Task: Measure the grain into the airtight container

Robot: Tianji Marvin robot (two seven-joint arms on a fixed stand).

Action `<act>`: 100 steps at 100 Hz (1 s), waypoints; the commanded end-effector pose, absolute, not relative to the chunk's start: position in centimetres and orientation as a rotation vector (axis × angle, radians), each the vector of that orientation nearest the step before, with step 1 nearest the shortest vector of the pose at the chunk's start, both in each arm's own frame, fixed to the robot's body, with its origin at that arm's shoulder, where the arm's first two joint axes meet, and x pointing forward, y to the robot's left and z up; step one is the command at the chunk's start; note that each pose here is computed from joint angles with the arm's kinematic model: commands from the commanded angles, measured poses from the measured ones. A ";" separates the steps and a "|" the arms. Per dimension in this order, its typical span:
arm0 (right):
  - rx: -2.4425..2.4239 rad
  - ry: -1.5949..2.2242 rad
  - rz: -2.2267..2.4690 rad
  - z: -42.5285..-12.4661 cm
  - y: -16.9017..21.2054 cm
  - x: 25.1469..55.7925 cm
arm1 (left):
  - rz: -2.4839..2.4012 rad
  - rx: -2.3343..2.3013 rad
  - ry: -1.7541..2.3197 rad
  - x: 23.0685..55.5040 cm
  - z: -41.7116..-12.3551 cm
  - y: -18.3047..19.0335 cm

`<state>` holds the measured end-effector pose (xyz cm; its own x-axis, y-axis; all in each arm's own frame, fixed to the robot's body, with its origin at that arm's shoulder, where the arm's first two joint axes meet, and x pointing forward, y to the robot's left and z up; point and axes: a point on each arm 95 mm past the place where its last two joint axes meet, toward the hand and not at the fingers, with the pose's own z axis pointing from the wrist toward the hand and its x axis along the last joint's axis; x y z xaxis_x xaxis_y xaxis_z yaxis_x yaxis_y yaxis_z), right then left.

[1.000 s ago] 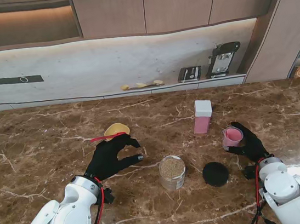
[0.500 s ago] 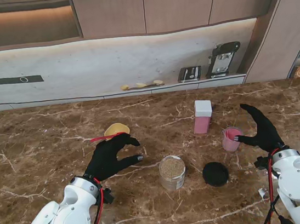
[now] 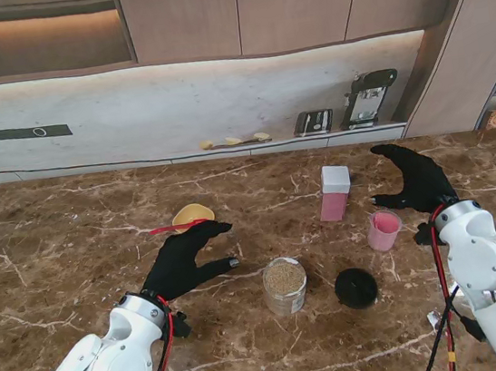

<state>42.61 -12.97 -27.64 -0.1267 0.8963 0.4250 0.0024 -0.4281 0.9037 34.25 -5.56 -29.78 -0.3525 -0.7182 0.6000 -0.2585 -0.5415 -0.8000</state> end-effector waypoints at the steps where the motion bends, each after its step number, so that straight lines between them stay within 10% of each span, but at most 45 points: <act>1: 1.424 1.065 1.642 -26.4 -12.3 43.7 | -1.952 -1.554 1.285 34.1 -30.0 -5.7; 100: 1.389 1.679 1.068 -27.1 -4.6 53.4 | -1.862 -1.567 1.319 33.7 -30.1 -5.0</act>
